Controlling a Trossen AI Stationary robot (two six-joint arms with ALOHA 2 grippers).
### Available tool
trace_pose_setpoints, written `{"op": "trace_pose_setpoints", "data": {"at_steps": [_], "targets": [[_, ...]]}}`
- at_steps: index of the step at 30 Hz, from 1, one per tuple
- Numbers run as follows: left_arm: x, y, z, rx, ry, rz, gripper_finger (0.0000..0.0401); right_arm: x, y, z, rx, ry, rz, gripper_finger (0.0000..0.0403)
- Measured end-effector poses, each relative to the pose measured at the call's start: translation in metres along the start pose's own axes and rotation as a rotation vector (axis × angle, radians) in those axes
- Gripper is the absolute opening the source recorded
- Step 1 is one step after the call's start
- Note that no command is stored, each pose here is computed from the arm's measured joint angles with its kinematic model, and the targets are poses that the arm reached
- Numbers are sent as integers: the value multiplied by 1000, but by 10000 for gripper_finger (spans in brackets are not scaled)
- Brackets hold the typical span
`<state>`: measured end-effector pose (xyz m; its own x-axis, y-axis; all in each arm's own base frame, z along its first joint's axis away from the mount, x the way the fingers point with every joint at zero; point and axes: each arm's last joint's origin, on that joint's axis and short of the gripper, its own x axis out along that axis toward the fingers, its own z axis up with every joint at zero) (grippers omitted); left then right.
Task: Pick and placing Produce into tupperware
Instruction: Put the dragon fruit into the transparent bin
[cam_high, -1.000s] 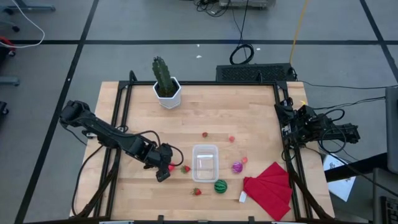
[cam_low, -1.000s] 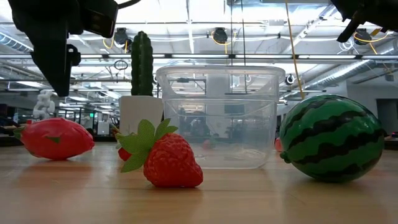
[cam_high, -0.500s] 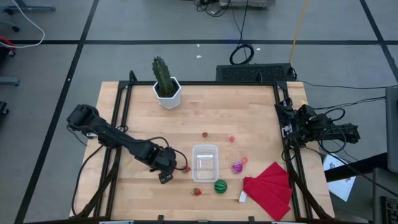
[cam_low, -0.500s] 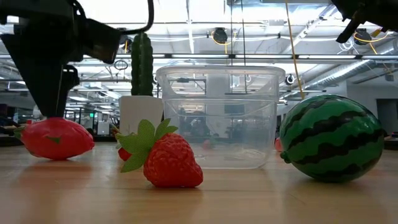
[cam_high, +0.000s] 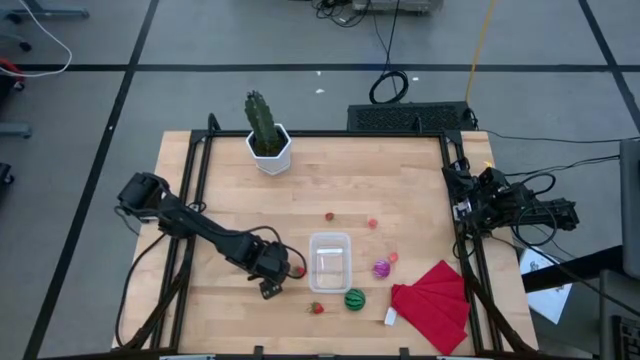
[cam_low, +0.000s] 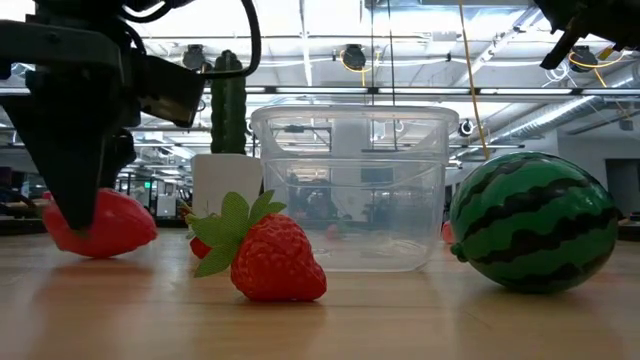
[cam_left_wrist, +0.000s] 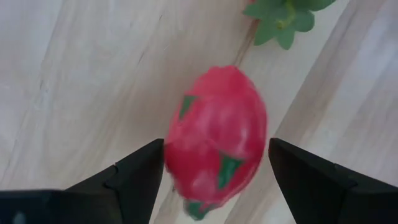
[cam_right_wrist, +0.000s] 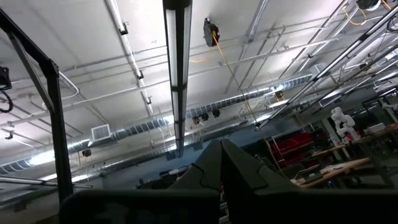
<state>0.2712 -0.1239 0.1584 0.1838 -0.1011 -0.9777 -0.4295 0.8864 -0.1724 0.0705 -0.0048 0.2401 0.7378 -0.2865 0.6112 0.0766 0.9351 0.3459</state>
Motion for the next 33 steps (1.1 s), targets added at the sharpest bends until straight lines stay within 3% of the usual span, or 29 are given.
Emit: {"op": "trace_pose_setpoints", "data": {"at_steps": [12,28,33], "targets": [[18,-2,3,10,0,33,292,0,0,0,0,0,0,0],[16,2,12,-22,-11,-1,291,0,0,-1,-2,6,-1,0],[16,2,13,-27,-17,-6,259,0,0,-1,-3,9,-2,0]]}}
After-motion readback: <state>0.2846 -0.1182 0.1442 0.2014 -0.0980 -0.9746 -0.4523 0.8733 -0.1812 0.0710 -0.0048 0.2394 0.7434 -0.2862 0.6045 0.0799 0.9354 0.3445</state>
